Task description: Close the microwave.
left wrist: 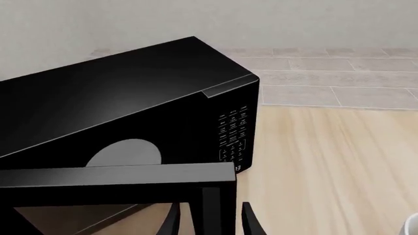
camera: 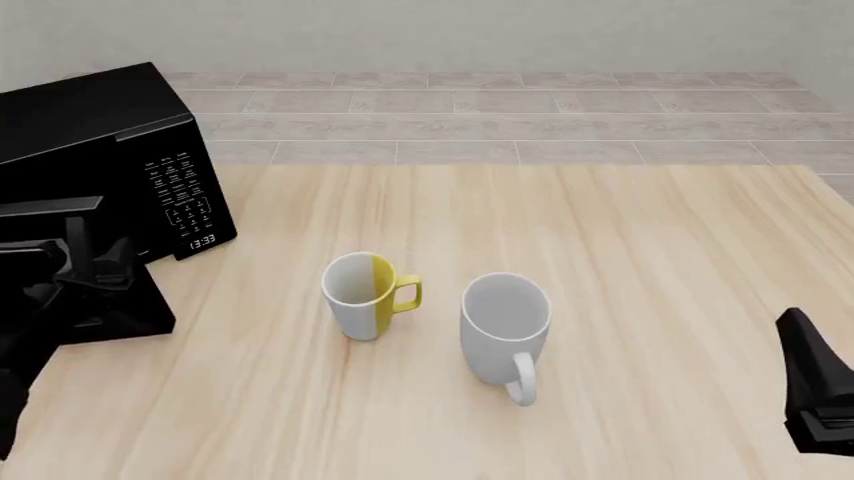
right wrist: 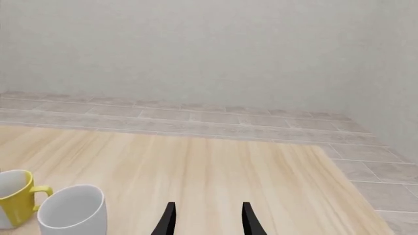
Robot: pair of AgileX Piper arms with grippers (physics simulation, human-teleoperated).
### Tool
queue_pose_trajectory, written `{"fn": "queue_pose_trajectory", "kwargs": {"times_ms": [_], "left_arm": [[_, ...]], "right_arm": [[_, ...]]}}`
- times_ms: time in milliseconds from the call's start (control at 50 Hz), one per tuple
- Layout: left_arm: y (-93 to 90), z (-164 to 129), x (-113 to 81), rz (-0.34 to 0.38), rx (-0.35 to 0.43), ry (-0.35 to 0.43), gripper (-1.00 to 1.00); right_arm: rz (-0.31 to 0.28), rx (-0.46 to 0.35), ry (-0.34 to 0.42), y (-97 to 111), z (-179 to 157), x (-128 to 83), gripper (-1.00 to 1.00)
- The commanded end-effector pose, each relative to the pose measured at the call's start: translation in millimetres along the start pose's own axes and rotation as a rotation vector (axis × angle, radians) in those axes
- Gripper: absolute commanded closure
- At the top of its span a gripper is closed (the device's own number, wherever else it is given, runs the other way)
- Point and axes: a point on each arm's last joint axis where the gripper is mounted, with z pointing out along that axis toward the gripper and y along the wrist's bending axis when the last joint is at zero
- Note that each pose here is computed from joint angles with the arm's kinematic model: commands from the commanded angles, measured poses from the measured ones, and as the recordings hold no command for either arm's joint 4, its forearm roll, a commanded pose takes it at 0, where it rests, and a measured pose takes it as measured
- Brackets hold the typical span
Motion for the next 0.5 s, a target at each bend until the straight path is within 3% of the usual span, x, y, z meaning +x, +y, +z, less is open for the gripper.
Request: {"fn": "queue_pose_trajectory", "kwargs": {"times_ms": [20, 500], "left_arm": [[4.7, 15.0, -6.1, -0.006, -0.033, -0.001, -1.00], [6.4, 23.5, -6.5, 0.012, -0.038, 0.005, -1.00]], "right_arm": [[0.001, -0.003, -0.001, 0.2, 0.0, -0.3, -1.00], [-0.001, -0.003, -0.002, 0.1, 0.0, -0.5, -1.00]]}}
